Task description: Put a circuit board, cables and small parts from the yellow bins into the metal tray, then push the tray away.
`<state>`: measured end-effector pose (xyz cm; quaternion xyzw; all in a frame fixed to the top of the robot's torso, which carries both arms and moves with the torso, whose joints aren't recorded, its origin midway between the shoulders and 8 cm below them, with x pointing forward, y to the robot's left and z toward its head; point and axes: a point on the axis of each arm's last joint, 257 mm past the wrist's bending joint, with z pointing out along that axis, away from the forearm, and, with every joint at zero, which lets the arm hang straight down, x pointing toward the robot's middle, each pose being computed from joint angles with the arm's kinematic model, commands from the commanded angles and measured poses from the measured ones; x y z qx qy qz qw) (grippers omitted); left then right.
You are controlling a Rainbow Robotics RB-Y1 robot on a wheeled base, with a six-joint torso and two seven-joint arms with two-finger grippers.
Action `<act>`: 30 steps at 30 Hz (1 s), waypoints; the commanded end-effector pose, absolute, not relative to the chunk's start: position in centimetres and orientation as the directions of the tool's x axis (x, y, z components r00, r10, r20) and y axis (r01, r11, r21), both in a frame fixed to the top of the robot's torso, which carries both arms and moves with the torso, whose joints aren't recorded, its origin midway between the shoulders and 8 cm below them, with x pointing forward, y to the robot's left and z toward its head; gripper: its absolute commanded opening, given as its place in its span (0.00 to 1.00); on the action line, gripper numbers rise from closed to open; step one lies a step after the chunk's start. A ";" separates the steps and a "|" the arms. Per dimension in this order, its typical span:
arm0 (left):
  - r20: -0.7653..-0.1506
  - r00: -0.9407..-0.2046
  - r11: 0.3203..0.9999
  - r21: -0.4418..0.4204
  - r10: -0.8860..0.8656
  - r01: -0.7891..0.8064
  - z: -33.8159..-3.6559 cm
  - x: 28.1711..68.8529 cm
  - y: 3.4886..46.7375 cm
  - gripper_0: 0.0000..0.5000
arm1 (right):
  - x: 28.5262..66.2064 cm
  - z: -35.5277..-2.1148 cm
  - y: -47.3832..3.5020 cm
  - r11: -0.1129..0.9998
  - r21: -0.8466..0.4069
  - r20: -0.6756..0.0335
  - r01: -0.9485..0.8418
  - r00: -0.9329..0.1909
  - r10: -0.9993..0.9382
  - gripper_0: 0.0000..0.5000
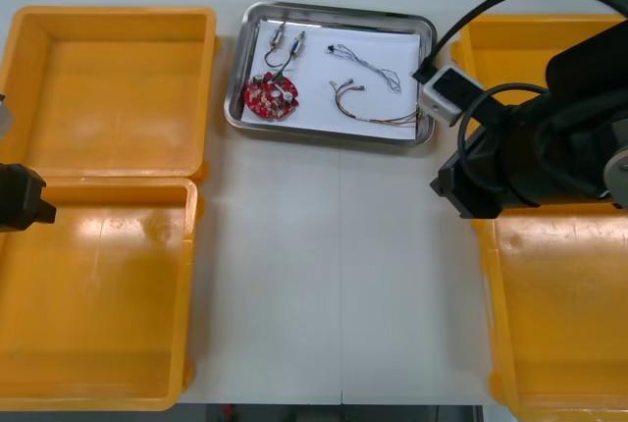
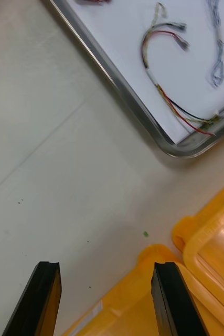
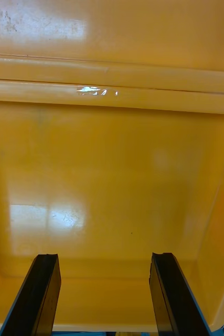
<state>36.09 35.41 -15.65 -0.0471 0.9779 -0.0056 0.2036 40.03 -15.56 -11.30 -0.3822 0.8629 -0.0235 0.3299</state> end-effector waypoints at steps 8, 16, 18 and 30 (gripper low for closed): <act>-0.427 -0.904 0.998 0.057 -0.009 -0.037 -14.2 35.9 37.2 1.00 | 39.7 -11.1 -26.1 0.920 -0.192 -0.594 -0.341 -0.706 -0.386 1.00; -0.427 -0.904 0.998 0.057 -0.009 -0.037 -14.2 35.9 37.2 1.00 | 39.9 -11.6 -32.9 0.982 -0.114 -0.582 -0.148 -0.792 -0.187 1.00; -0.427 -0.904 0.998 0.057 -0.009 -0.037 -14.2 35.9 37.2 1.00 | 39.8 -11.9 -34.4 0.990 -0.095 -0.575 -0.108 -0.806 -0.143 1.00; -0.427 -0.904 0.998 0.057 -0.009 -0.037 -14.2 35.9 37.2 1.00 | 38.0 -14.5 -41.0 0.997 -0.059 -0.499 0.052 -0.866 0.016 1.00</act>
